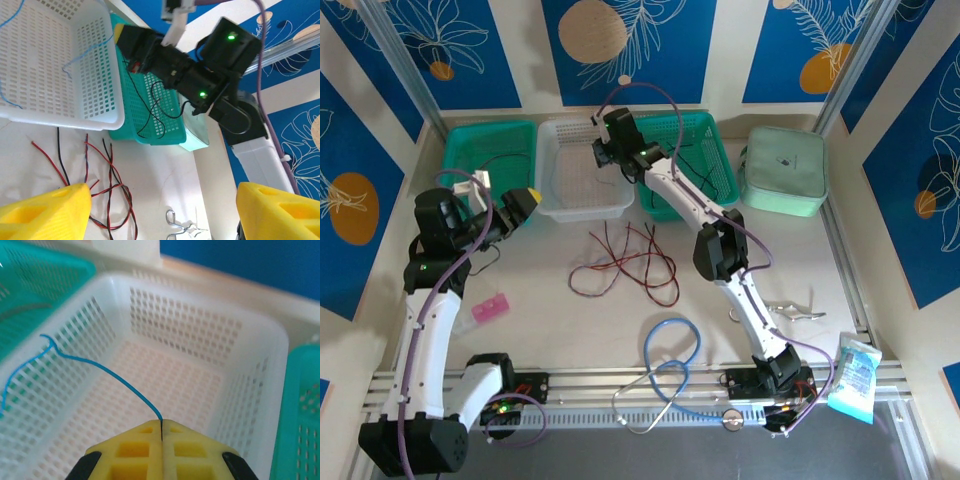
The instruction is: Untangle the cables
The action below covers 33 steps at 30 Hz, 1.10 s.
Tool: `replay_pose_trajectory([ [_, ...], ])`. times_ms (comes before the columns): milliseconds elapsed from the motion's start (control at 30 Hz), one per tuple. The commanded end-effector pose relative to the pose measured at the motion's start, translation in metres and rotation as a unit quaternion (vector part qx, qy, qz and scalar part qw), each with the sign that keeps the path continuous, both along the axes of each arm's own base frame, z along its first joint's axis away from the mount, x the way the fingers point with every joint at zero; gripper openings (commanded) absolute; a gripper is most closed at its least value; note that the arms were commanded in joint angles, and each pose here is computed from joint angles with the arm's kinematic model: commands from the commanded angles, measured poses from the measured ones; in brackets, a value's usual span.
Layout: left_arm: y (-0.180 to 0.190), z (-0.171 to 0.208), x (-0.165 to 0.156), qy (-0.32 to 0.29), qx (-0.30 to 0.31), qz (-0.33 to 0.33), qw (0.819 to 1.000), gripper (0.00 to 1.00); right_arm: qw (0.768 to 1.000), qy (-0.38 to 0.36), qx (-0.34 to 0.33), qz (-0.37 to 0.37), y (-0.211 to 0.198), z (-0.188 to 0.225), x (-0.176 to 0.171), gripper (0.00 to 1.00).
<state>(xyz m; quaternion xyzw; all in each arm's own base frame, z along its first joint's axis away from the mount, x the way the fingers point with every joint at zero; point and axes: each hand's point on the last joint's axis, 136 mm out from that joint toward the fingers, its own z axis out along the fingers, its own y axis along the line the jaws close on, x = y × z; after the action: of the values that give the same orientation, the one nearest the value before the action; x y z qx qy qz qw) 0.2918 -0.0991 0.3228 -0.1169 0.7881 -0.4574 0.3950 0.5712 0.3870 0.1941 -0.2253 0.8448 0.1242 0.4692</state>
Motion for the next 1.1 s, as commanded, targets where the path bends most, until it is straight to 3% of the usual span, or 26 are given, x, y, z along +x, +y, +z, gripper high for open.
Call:
replay_pose_trajectory([
  [0,-0.003,-0.001,-0.004,-0.002,0.001,-0.007,1.000,0.76,0.997,0.061,-0.052,-0.011,-0.013,-0.047,-0.011,0.00],
  [167,-0.002,-0.002,-0.008,0.002,0.002,-0.006,1.000,0.76,0.991,0.111,-0.062,-0.043,-0.022,-0.083,-0.018,0.03],
  [267,-0.003,-0.004,-0.010,0.007,0.004,-0.007,1.000,0.76,0.990,0.128,-0.056,-0.035,-0.018,-0.091,-0.023,0.16],
  [433,0.000,-0.007,-0.014,0.017,0.022,-0.003,1.000,0.76,0.995,0.088,-0.043,-0.015,-0.008,-0.041,-0.025,0.52],
  [533,0.000,-0.011,-0.017,0.028,0.025,-0.004,0.999,0.76,0.998,0.051,-0.031,-0.007,-0.008,0.003,-0.028,0.67],
  [767,0.000,-0.016,-0.031,0.042,0.039,-0.007,0.998,0.76,0.999,0.049,-0.021,-0.003,-0.023,0.062,-0.057,0.76],
  [967,-0.002,-0.013,-0.049,0.044,0.031,-0.008,0.999,0.77,0.991,0.130,-0.006,-0.035,-0.047,0.071,-0.108,0.91],
  [1067,-0.005,-0.008,-0.058,0.038,0.024,-0.014,0.999,0.78,0.978,0.195,0.025,-0.072,-0.065,0.074,-0.138,0.94],
])
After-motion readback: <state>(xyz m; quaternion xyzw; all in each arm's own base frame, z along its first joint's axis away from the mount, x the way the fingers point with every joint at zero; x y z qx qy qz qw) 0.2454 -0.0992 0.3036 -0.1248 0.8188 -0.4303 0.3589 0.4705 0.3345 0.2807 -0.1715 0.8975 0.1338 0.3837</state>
